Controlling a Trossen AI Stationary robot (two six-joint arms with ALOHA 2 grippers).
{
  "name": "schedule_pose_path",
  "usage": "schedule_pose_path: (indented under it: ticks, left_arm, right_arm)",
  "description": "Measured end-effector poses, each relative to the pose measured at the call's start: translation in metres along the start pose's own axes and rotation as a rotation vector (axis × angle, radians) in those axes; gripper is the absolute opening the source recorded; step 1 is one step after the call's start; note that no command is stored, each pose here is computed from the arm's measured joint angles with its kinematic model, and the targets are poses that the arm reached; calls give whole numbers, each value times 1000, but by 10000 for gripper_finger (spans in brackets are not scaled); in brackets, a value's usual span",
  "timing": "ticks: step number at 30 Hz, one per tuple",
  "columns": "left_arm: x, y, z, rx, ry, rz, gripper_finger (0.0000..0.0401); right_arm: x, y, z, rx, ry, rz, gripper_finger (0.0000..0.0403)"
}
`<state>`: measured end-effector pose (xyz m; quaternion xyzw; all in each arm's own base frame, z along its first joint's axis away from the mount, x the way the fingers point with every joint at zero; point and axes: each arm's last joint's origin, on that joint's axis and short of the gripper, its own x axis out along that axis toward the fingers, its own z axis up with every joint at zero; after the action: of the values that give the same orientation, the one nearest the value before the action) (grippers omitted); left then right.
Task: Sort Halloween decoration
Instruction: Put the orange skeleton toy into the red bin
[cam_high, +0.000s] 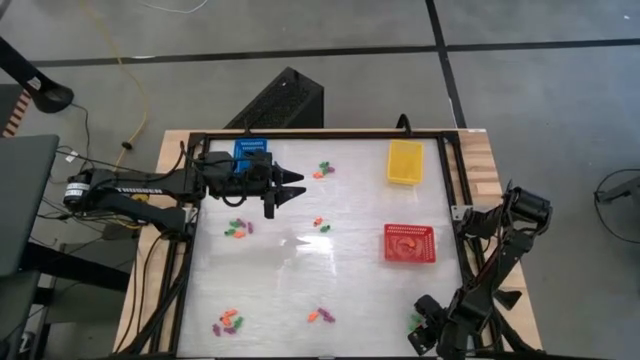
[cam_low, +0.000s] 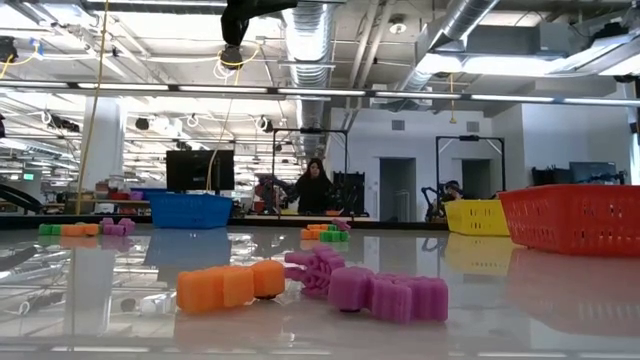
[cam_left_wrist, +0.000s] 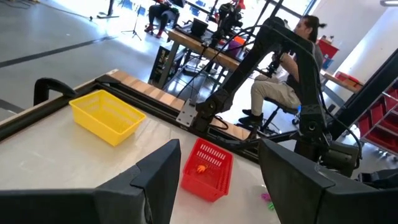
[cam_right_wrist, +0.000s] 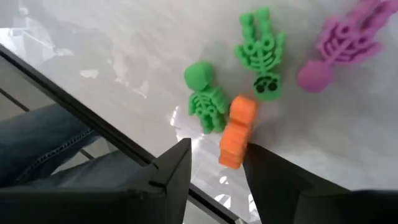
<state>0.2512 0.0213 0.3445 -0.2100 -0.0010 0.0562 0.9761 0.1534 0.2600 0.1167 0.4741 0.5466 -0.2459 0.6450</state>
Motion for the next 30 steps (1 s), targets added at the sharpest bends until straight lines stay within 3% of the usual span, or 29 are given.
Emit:
schedule_pose_path:
  ticks: [6,12,24,30]
  left_arm:
    - [0,0,0,7,0,0,206]
    - [0,-1,0,8,4,-8,206]
    - [0,-1,0,8,5,-9,206]
    - [0,-1,-1,9,6,-8,206]
  right_arm:
    - [4,3,12,40,58,-75,141]
    - [4,3,15,-3,72,-99,27]
    - [-15,8,2,-10,-51,-67,26]
    - [-43,16,8,-61,-279,-130,26]
